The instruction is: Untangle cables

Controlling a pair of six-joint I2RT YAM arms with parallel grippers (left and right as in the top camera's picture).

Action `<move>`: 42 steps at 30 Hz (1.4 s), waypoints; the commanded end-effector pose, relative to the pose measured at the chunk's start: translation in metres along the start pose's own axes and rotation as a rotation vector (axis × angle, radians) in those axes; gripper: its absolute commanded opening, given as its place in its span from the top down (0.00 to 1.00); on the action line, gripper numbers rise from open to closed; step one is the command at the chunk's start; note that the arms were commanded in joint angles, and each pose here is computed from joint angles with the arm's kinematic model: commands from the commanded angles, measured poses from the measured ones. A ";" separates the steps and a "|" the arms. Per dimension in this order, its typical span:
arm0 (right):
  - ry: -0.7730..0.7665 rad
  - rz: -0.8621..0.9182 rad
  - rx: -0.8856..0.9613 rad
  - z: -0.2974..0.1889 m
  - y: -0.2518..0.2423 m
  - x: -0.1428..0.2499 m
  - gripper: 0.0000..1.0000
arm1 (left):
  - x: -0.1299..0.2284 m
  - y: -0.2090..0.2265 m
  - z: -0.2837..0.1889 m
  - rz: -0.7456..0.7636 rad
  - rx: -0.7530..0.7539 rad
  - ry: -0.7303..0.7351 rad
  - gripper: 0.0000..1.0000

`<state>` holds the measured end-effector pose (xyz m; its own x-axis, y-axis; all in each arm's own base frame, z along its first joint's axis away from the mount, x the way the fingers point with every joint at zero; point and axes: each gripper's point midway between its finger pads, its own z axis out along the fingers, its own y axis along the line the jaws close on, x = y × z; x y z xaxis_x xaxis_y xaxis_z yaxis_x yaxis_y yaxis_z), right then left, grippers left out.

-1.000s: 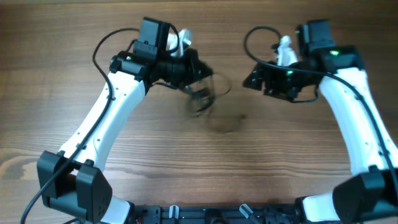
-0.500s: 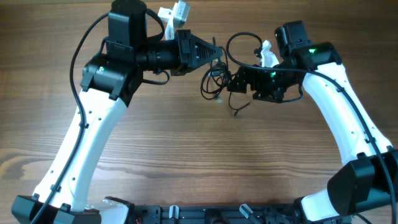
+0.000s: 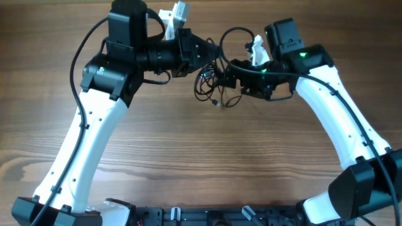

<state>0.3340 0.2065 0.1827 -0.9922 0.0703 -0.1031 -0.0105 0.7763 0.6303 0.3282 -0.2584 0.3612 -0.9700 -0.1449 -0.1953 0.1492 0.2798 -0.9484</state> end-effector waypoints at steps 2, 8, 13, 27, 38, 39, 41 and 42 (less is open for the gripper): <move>-0.009 0.060 0.065 0.012 0.000 0.000 0.07 | 0.004 -0.014 -0.004 0.004 0.032 0.014 0.96; -0.068 0.102 0.135 0.028 0.001 -0.007 0.07 | 0.004 -0.014 -0.004 -0.031 0.032 0.015 0.96; -0.102 0.080 0.039 0.034 0.026 -0.018 0.07 | 0.004 -0.014 -0.004 -0.039 0.032 0.015 0.96; -0.083 0.045 0.019 0.067 0.041 -0.015 0.93 | 0.002 -0.016 -0.005 -0.078 0.039 0.008 0.96; -0.063 0.054 0.104 0.066 0.020 -0.010 0.96 | -0.023 0.040 -0.028 -0.169 -0.174 -0.153 0.96; -0.063 0.071 0.140 0.064 0.011 -0.009 0.96 | -0.026 0.061 -0.035 -0.206 -0.263 -0.201 0.96; -0.059 0.103 0.202 0.060 -0.005 -0.007 0.96 | -0.029 0.098 -0.053 -0.284 -0.442 -0.298 0.96; -0.052 0.117 0.224 0.057 -0.012 -0.005 0.96 | -0.030 0.118 -0.065 -0.317 -0.549 -0.352 0.96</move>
<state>0.3370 0.2565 0.1457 -0.9853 0.1553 -0.0717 0.0926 0.8365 0.5401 0.3409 -0.2122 0.3075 -0.9280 -0.3689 0.0528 -0.2183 0.4233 -0.8793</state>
